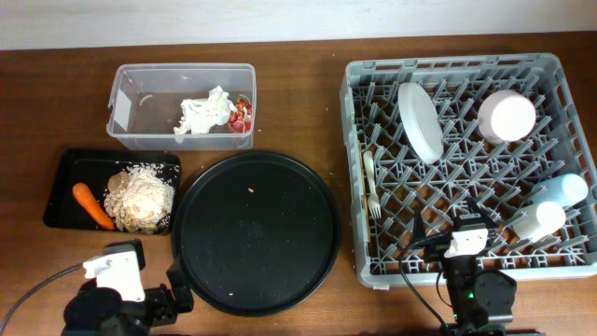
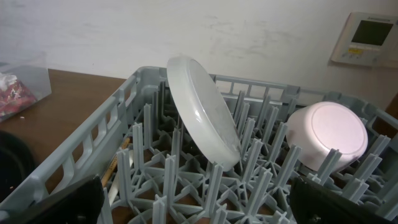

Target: Sort waste into correct bins and load items into the dishwasher rack

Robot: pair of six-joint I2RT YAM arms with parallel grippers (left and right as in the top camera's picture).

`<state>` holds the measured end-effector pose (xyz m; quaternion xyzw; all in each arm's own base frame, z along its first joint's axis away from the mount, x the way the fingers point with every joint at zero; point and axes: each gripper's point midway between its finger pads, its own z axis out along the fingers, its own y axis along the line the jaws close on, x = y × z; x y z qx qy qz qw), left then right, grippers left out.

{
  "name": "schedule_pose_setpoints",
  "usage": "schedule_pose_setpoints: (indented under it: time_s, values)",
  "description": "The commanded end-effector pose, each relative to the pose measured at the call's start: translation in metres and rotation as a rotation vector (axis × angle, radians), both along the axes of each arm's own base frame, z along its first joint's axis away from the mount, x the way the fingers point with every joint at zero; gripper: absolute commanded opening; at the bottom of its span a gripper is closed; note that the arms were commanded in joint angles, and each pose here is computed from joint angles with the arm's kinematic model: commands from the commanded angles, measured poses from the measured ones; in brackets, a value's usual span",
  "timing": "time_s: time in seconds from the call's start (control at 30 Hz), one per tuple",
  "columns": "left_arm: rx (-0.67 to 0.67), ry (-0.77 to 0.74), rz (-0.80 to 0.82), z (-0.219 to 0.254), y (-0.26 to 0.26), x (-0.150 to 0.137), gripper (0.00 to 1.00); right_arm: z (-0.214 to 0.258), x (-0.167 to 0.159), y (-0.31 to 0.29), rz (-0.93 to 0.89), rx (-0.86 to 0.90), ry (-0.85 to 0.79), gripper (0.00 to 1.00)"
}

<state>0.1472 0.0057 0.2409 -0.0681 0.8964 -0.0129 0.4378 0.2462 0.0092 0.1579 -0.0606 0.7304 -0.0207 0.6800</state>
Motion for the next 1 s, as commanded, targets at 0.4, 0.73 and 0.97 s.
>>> schedule_pose_setpoints:
  time_s: [0.4, 0.73, 0.97]
  values:
    - [0.127, -0.585, -0.17, -0.085, -0.023, 0.098, 0.99, -0.001, 0.0, -0.001, -0.004, -0.006, -0.001, 0.98]
    - [0.127, -0.585, -0.172, -0.085, -0.024, 0.098, 0.99, -0.001, 0.0, -0.001, -0.004, -0.006, -0.001, 0.98]
    - [0.127, -0.585, -0.172, -0.085, -0.024, 0.098, 0.99, -0.001, 0.0, -0.001, -0.004, -0.007, -0.001, 0.98]
